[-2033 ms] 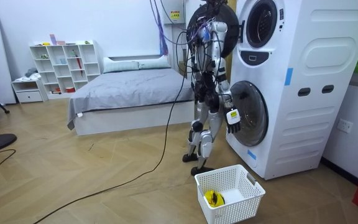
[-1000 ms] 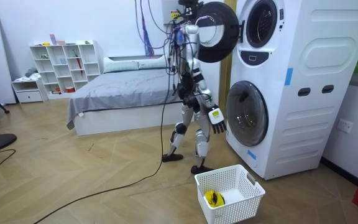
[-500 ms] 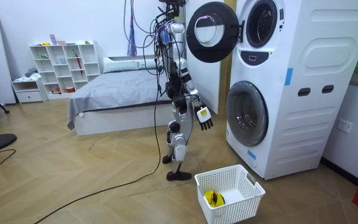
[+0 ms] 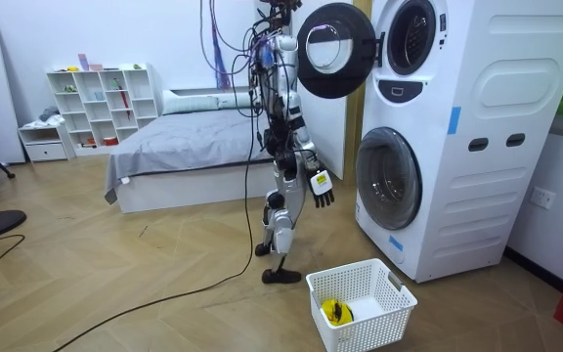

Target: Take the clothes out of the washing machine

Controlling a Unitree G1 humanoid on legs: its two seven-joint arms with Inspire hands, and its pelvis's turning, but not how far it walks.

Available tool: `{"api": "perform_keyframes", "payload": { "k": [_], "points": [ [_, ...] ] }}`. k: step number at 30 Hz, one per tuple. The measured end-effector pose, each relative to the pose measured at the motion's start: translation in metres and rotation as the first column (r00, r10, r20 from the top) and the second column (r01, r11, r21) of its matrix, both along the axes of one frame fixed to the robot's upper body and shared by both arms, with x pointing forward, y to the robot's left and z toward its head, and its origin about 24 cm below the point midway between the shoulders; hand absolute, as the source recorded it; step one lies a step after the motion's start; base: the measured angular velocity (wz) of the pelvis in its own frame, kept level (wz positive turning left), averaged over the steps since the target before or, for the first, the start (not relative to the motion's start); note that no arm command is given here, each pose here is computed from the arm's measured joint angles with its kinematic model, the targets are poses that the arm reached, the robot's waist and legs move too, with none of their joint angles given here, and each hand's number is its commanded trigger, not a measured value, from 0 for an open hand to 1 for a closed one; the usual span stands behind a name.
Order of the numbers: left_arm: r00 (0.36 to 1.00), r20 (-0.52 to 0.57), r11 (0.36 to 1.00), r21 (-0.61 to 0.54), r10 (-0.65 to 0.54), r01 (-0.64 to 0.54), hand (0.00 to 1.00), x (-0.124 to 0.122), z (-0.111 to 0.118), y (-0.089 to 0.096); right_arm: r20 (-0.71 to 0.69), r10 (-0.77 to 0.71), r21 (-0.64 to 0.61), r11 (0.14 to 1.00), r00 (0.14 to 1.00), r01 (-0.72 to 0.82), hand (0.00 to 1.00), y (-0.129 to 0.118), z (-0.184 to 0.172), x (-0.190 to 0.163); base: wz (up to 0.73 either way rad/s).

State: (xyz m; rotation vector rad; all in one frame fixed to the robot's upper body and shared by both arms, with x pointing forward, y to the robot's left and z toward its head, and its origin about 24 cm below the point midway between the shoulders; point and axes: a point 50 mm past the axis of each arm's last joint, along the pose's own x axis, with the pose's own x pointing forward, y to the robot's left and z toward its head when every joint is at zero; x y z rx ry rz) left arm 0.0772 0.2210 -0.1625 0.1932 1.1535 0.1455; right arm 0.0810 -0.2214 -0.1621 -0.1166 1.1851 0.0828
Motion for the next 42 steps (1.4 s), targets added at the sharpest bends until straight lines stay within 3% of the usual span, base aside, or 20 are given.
{"api": "perform_keyframes", "payload": {
  "k": [17,21,23,25,28,35,39,42],
  "points": [
    [0.971,-0.003,0.966,-0.098,0.240,-0.240,0.00,-0.015,-0.003,0.006,0.044,-0.012,-0.041,0.999,0.999,0.014,0.00,-0.002,0.003,0.006,0.05],
    [0.920,0.045,0.914,-0.135,0.390,-0.382,0.00,-0.008,0.002,0.021,0.075,-0.039,-0.052,0.998,0.996,0.043,0.00,-0.012,0.007,0.010,-0.07],
    [0.876,0.101,0.878,-0.150,0.471,-0.455,0.00,0.006,0.008,0.034,0.081,-0.053,-0.059,0.997,0.995,0.058,0.00,-0.018,0.008,0.007,0.00],
    [0.796,0.225,0.826,-0.182,0.562,-0.533,0.00,0.034,0.025,0.057,0.117,-0.070,-0.083,0.993,0.991,0.080,0.00,-0.027,0.013,0.008,0.00],
    [0.735,0.358,0.817,-0.220,0.576,-0.534,0.00,0.076,0.050,0.082,0.122,-0.045,-0.130,0.990,0.992,0.061,0.00,-0.039,0.017,0.008,-0.02],
    [0.603,0.520,0.787,-0.278,0.605,-0.551,0.00,0.123,0.096,0.118,0.087,-0.031,-0.171,0.984,0.996,0.046,0.00,-0.054,0.019,-0.006,-0.05],
    [0.472,0.663,0.793,-0.330,0.580,-0.512,0.00,0.155,0.145,0.140,0.129,-0.002,-0.182,0.983,0.992,0.026,0.00,-0.056,0.025,0.001,-0.09],
    [0.428,0.702,0.793,-0.330,0.569,-0.512,0.00,0.163,0.164,0.151,0.133,0.000,-0.185,0.982,0.991,0.025,0.00,-0.057,0.026,0.001,-0.07]
  ]
}}
